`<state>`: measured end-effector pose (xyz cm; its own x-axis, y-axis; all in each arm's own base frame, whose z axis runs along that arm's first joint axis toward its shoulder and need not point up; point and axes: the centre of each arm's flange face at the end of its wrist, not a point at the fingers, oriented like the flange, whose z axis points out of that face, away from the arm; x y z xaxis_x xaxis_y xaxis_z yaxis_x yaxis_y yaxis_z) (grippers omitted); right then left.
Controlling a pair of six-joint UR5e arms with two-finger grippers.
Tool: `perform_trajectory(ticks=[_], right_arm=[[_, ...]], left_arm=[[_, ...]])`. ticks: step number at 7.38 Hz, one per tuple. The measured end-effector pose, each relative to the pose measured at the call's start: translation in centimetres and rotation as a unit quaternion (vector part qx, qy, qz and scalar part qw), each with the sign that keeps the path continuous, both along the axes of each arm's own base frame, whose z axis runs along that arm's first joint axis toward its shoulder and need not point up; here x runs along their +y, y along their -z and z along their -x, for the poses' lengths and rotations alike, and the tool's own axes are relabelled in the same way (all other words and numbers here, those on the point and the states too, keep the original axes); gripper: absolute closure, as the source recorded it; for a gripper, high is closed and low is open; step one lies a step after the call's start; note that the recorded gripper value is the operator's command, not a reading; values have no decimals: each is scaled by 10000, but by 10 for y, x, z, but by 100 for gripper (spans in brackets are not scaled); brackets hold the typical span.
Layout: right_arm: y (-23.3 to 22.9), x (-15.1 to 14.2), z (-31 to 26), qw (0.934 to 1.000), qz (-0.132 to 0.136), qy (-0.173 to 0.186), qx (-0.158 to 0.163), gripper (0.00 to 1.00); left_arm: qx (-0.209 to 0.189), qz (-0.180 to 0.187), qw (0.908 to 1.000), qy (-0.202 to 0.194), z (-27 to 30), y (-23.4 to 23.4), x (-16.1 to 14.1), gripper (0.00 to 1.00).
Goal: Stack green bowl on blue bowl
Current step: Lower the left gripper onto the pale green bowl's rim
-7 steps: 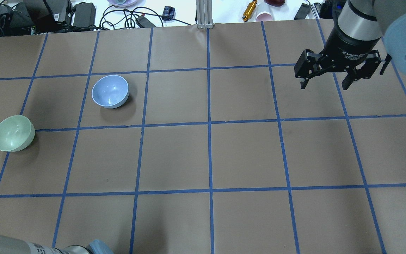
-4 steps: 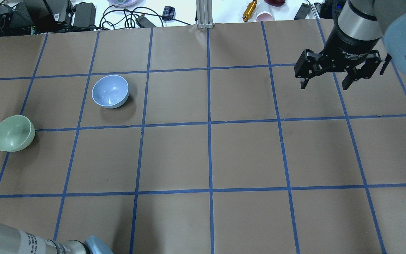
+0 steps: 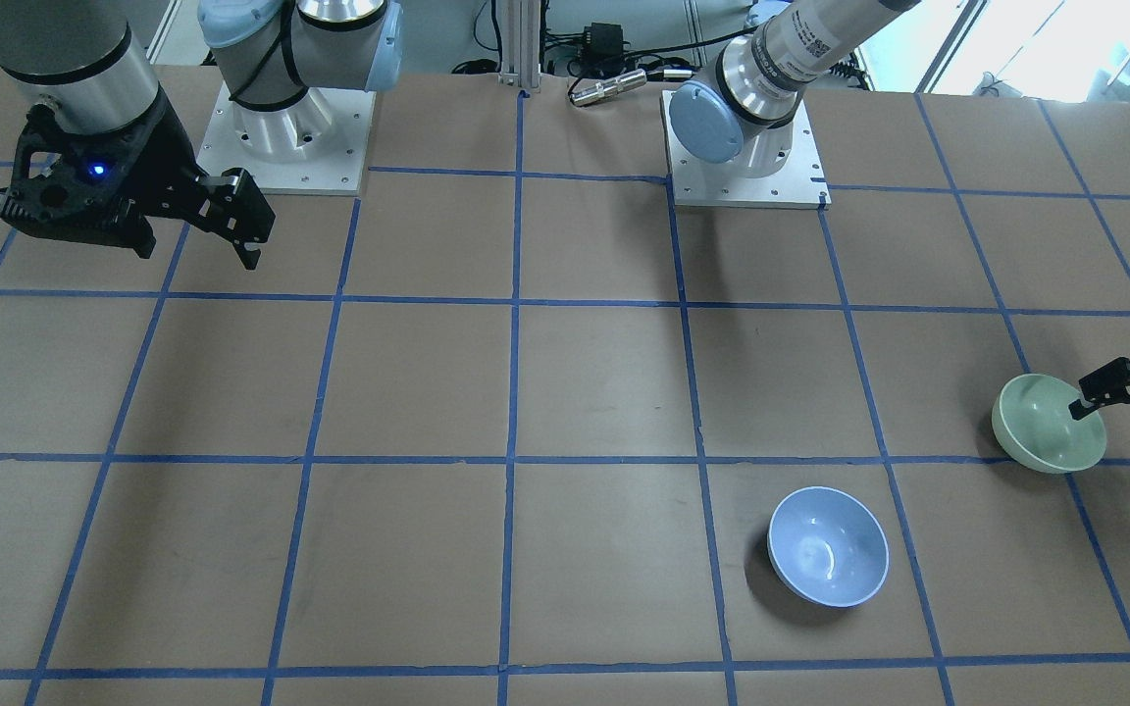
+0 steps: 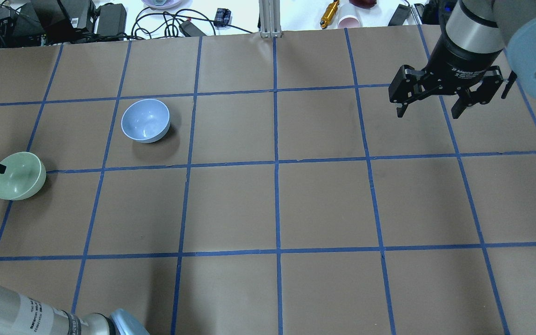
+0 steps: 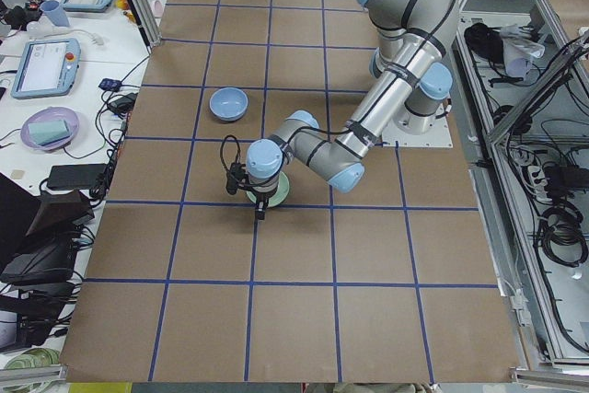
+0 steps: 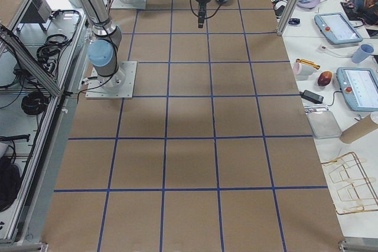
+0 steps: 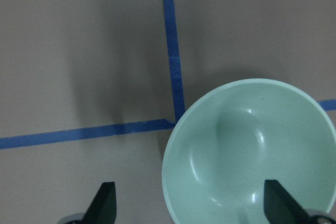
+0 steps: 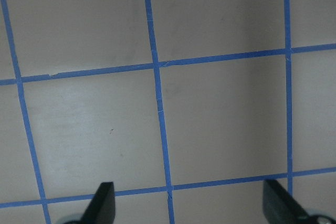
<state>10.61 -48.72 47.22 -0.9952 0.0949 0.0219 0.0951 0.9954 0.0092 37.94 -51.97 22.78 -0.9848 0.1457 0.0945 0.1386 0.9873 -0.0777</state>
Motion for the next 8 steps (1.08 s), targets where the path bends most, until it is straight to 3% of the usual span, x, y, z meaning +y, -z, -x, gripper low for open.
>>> perform_trajectory(ticks=[3,7,8], right_arm=[[0,0,0,10000,0,0,0,0],[0,0,0,10000,0,0,0,0],[0,0,0,10000,0,0,0,0]], left_arm=[[186,-22,9996,199,-1,29,-3,6],[320,-207,9991,-163,-3,48,1,5],[342,-228,9989,-207,-6,51,3,23]])
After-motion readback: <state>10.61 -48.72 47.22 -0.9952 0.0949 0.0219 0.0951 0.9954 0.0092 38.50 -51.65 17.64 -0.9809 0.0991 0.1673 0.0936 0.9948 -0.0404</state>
